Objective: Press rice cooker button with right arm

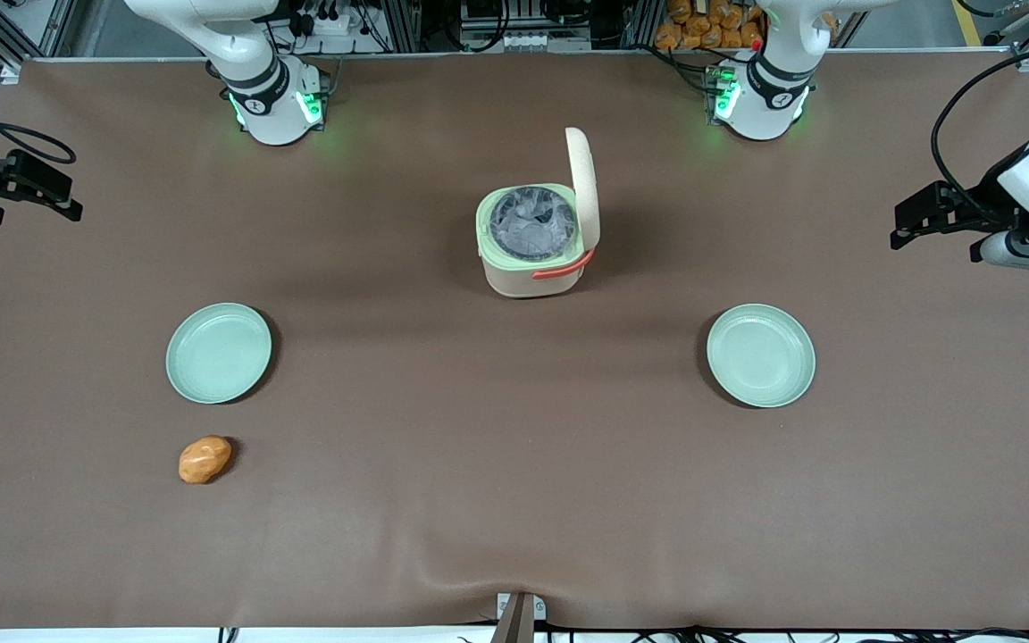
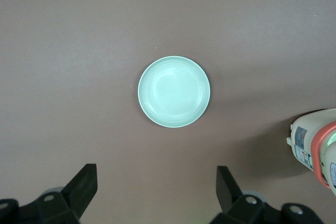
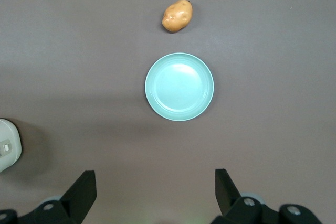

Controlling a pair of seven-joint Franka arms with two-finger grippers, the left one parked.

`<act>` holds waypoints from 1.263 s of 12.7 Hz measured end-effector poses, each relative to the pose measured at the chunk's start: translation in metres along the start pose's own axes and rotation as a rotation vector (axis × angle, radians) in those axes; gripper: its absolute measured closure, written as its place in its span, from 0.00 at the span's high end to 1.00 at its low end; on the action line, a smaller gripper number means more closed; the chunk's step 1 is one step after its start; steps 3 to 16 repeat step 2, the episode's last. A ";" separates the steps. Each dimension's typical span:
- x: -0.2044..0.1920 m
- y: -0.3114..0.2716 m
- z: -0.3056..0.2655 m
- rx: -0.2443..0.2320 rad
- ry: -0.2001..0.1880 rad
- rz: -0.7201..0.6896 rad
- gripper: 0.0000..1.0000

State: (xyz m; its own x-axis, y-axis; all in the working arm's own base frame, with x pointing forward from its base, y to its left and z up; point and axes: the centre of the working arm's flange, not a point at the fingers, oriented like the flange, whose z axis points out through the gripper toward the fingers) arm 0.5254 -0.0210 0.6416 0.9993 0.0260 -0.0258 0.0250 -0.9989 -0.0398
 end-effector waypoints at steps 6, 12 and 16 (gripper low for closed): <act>-0.001 0.000 -0.002 0.001 0.003 -0.001 1.00; -0.001 0.000 -0.002 0.001 0.003 -0.001 1.00; -0.001 0.000 -0.002 0.001 0.003 -0.001 1.00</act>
